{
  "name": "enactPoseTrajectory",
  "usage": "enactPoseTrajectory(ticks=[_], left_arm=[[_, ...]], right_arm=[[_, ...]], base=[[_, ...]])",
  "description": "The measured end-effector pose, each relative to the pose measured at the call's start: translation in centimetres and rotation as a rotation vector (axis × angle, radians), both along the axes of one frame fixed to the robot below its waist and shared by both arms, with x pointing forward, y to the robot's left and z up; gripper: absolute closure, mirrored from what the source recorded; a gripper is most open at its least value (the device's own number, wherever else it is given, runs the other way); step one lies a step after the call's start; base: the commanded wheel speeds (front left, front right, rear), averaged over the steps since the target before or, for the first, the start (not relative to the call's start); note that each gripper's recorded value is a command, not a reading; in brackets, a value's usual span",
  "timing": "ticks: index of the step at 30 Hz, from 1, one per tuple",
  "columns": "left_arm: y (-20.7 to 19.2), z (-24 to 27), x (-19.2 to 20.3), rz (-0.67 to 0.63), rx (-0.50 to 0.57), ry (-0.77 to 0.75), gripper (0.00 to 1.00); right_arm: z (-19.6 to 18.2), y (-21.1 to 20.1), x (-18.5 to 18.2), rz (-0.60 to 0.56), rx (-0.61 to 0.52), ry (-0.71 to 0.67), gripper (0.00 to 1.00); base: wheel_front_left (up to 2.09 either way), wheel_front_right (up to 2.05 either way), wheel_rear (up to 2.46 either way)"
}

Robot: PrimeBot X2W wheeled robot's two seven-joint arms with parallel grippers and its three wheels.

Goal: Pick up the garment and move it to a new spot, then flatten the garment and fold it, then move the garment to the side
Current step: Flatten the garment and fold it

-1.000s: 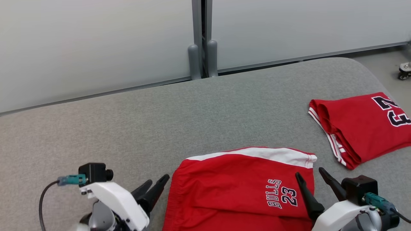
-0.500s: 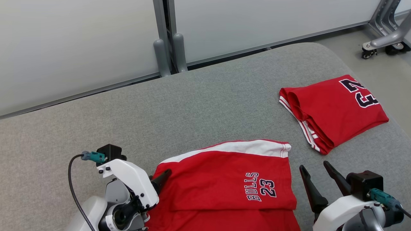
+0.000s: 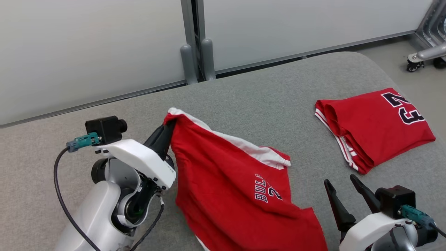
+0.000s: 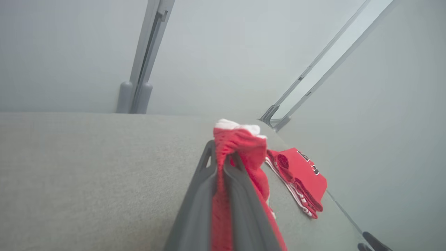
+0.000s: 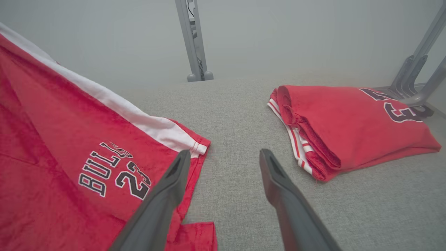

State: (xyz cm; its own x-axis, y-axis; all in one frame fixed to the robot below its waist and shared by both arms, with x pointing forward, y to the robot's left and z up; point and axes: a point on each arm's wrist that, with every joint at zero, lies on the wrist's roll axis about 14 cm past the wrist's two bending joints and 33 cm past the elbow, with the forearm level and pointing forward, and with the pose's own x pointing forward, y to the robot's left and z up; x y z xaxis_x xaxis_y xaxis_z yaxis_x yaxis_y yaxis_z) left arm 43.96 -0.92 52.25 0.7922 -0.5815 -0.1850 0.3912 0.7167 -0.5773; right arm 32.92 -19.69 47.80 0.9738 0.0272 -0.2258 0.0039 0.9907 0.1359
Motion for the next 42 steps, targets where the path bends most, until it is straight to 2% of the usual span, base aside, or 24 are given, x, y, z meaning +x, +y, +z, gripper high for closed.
enactPoseTrajectory(ticks=[3, 6, 9, 13, 14, 15, 16, 19, 23, 27, 30, 32, 36, 39, 42], left_arm=[[0.4, 1.3, -0.4, 0.016, -0.015, -0.059, 1.00], [1.7, -3.5, -3.2, 0.002, 0.114, 0.068, 1.00], [4.5, -8.4, -6.2, 0.040, 0.240, 0.204, 1.00], [5.8, -11.0, -8.9, 0.082, 0.258, 0.298, 1.00], [6.2, -11.3, -9.2, 0.095, 0.271, 0.301, 0.66], [6.6, -11.6, -9.6, 0.098, 0.293, 0.307, 0.13], [6.7, -12.1, -10.1, 0.090, 0.309, 0.323, 0.00], [6.3, -13.1, -12.2, 0.055, 0.327, 0.372, 0.00], [6.0, -12.4, -13.3, 0.046, 0.267, 0.403, 0.00], [8.0, -9.3, -11.3, 0.135, 0.203, 0.327, 0.00], [9.9, -8.4, -10.3, 0.184, 0.239, 0.287, 0.00], [10.3, -8.1, -9.8, 0.206, 0.247, 0.270, 0.00], [11.5, -6.4, -7.7, 0.308, 0.214, 0.162, 0.00], [13.4, -4.4, -6.3, 0.389, 0.211, 0.018, 0.00], [16.1, -2.8, -5.4, 0.472, 0.244, -0.119, 0.00]], right_arm=[[0.2, 0.6, 0.3, 0.021, 0.001, -0.003, 0.00], [0.1, 1.4, 0.5, 0.046, 0.005, -0.003, 0.00], [0.0, 2.1, 0.8, 0.068, 0.008, 0.001, 0.00], [0.1, 2.5, 1.1, 0.086, 0.006, 0.000, 0.00], [0.0, 2.6, 1.2, 0.091, 0.004, 0.002, 0.00], [0.0, 2.7, 1.2, 0.096, 0.003, 0.004, 0.00], [0.1, 2.8, 1.2, 0.100, 0.002, 0.002, 0.00], [0.3, 3.1, 1.2, 0.109, 0.002, -0.004, 0.00], [0.4, 3.3, 1.1, 0.116, 0.001, -0.008, 0.00], [0.3, 3.2, 0.7, 0.117, -0.002, -0.004, 0.00], [0.0, 3.2, 0.6, 0.118, -0.001, 0.017, 0.00], [-1.1, 3.3, 0.3, 0.120, 0.007, 0.079, 0.00], [-2.4, 3.8, 1.2, 0.142, 0.015, 0.180, 0.00], [-2.8, 4.9, 2.4, 0.178, 0.020, 0.235, 0.00], [-3.9, 5.6, 3.3, 0.207, 0.022, 0.320, 0.00]], base=[[0.00, 0.00, 0.00], [0.00, 0.00, 0.00], [0.00, 0.00, 0.00], [0.00, 0.00, 0.00], [0.00, 0.00, 0.00], [0.00, 0.00, 0.00], [0.00, 0.00, 0.00], [0.00, 0.00, 0.00], [0.00, 0.00, 0.00], [0.00, 0.00, 0.00], [0.00, 0.00, 0.00], [0.00, 0.00, 0.00], [0.00, 0.00, 0.00], [0.00, 0.00, 0.00], [0.00, 0.00, 0.00]])
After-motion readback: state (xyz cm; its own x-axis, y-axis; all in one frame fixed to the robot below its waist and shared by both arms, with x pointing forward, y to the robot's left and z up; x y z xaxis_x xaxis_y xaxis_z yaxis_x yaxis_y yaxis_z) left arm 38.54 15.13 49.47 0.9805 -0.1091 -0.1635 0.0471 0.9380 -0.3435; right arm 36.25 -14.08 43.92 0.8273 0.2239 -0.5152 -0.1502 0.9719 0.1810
